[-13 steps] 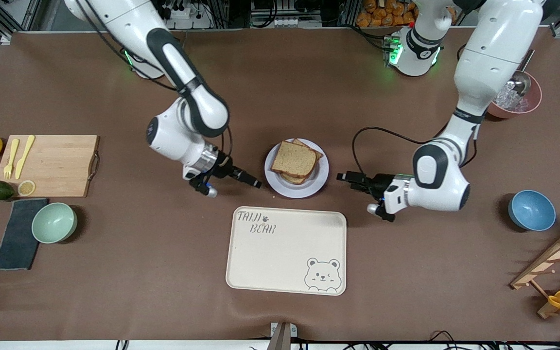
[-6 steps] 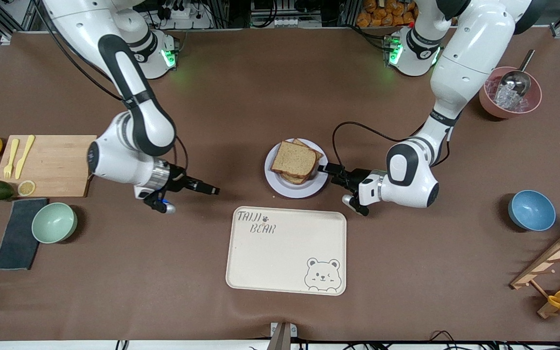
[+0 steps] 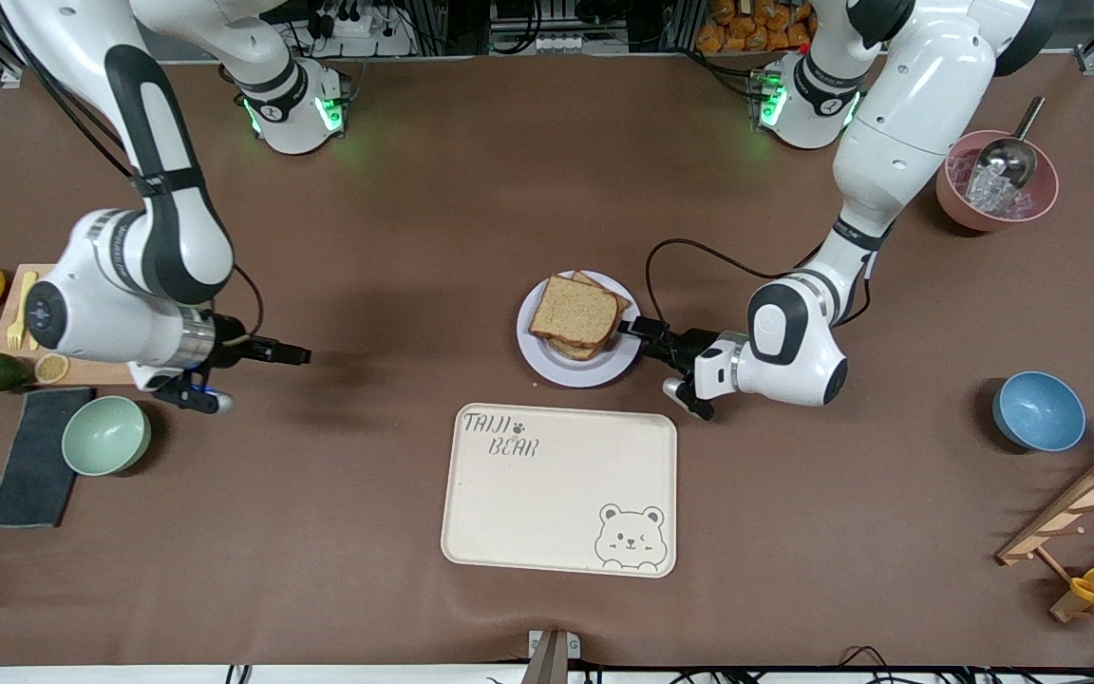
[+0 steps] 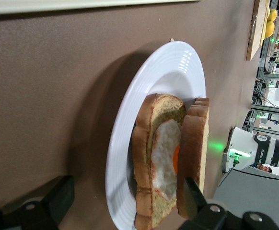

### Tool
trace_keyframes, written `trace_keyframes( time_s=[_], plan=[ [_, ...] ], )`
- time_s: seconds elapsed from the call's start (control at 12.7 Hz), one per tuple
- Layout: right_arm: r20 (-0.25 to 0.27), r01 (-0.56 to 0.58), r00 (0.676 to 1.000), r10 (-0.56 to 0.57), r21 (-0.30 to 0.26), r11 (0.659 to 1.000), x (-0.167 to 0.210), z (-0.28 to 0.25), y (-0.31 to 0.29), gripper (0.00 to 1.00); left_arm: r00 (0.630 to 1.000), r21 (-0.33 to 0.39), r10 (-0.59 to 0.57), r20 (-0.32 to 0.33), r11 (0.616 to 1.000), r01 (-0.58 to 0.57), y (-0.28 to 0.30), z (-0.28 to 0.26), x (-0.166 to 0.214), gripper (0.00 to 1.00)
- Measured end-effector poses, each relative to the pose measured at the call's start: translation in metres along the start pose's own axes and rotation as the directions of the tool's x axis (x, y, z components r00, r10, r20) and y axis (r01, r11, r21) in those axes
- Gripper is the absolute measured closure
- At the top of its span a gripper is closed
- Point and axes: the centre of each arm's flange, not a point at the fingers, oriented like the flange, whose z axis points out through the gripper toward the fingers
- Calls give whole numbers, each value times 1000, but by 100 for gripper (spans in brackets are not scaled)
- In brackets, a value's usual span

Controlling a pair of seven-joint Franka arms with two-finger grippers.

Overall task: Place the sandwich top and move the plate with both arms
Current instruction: 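Withdraw the right gripper while the left gripper reaches the plate rim, then close the left gripper on the plate rim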

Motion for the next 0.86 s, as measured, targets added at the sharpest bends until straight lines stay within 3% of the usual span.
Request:
trace_keyframes(
  time_s=[0.16,0.31,0.55,0.63,0.86],
  plan=[
    [32,69,997,-68,-49,996,5,-41,40,0,1000,0,0,1,1000,0,0,1,0,0],
    [40,147,989,-145,-49,988,10,-88,83,0,1000,0,0,2,1000,0,0,1,0,0],
    [-12,198,980,-199,-53,979,-6,-152,87,0,1000,0,0,3,1000,0,0,2,0,3],
    [-26,191,981,-193,-57,980,-19,-178,70,0,1000,0,4,5,1000,-4,0,4,0,11],
    [-107,87,990,-95,-73,993,-58,-258,11,0,999,2,35,21,999,-35,8,14,0,48]
  ],
)
